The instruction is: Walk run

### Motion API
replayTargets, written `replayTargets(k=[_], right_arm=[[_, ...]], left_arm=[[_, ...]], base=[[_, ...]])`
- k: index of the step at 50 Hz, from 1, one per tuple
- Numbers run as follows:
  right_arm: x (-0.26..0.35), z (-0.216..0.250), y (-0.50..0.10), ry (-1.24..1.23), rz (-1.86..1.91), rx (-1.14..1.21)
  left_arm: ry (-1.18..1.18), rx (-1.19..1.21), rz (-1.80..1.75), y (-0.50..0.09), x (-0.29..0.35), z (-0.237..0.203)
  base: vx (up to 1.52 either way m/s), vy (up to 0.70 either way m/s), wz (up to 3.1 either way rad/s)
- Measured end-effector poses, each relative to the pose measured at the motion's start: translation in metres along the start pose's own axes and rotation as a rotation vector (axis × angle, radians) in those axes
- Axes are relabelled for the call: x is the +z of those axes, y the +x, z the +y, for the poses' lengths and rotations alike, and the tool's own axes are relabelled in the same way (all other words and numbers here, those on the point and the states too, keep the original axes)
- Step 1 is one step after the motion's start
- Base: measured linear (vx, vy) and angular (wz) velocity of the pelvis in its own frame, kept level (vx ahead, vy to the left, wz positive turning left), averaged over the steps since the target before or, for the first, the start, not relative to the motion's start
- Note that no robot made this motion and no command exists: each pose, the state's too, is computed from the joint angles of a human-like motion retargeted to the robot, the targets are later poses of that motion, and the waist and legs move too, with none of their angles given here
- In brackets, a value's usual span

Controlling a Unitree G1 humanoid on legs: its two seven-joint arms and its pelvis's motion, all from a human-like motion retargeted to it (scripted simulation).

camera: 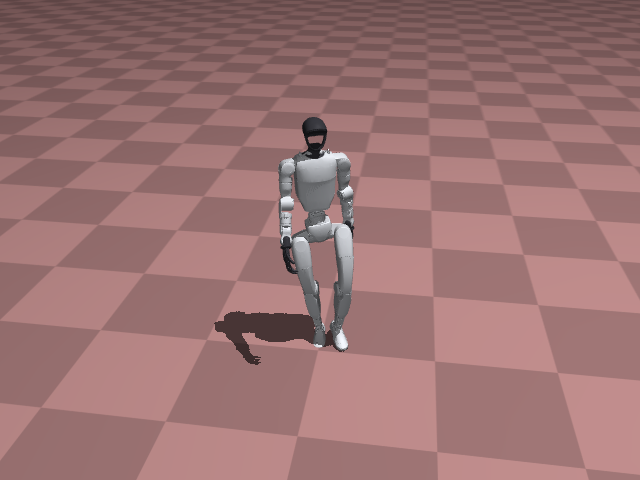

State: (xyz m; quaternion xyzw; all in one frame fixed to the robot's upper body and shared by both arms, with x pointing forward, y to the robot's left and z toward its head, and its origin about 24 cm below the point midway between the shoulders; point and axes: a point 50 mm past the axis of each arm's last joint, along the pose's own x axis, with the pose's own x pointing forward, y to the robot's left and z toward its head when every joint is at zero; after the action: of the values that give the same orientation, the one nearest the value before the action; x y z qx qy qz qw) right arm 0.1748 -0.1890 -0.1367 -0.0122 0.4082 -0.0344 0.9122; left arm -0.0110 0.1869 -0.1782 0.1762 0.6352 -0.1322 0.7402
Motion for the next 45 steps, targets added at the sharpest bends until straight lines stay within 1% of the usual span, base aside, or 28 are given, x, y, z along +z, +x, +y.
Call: replayTargets(k=[4, 8, 12, 15, 19, 23, 27, 31, 34, 40, 43, 45], right_arm=[[0.035, 0.011, 0.008, 0.008, -0.109, 0.026], [0.049, 0.017, 0.01, 0.023, -0.153, 0.055], [0.036, 0.018, 0.009, 0.008, -0.106, 0.064], [0.002, 0.018, 0.002, -0.003, 0.005, 0.083], [-0.05, 0.012, -0.016, -0.014, 0.181, 0.087], [-0.089, 0.0, -0.034, -0.077, 0.348, 0.09], [-0.112, -0.005, -0.048, -0.102, 0.435, 0.066], [-0.133, -0.003, -0.063, -0.037, 0.511, 0.068], [-0.145, -0.006, -0.072, -0.009, 0.542, 0.062], [-0.16, -0.003, -0.085, 0.013, 0.616, 0.051], [-0.162, 0.0, -0.086, 0.051, 0.629, 0.066], [-0.168, 0.001, -0.092, 0.057, 0.65, 0.073]], left_arm=[[-0.069, -0.035, 0.119, -0.007, -0.03, -0.021], [-0.13, -0.077, 0.172, -0.011, -0.042, -0.033], [-0.153, -0.087, 0.175, -0.01, -0.039, -0.032], [-0.146, -0.084, 0.174, -0.009, -0.036, -0.028], [-0.092, -0.022, 0.112, -0.001, -0.012, -0.01], [-0.058, 0.054, -0.015, 0.007, 0.03, 0.017], [-0.019, 0.106, -0.181, 0.006, 0.08, 0.056], [0.075, 0.177, -0.346, -0.005, 0.132, 0.097], [0.133, 0.221, -0.47, -0.018, 0.167, 0.119], [0.185, 0.28, -0.62, -0.04, 0.203, 0.146], [0.212, 0.264, -0.63, -0.041, 0.206, 0.143], [0.235, 0.228, -0.604, -0.035, 0.198, 0.132]], base=[[0.72, -0.05, -0.7], [0.78, 0.01, -0.5], [0.74, 0.06, -0.06], [0.91, 0.09, -0.49], [0.93, 0.09, -0.26], [0.57, 0.03, -0.2], [0.53, -0.01, 0.18], [0.48, -0.09, 0.68], [0.46, -0.05, 0.16], [0.36, -0.12, 0.47], [0.32, -0.1, 0.5], [0.5, -0.15, 0.64]])
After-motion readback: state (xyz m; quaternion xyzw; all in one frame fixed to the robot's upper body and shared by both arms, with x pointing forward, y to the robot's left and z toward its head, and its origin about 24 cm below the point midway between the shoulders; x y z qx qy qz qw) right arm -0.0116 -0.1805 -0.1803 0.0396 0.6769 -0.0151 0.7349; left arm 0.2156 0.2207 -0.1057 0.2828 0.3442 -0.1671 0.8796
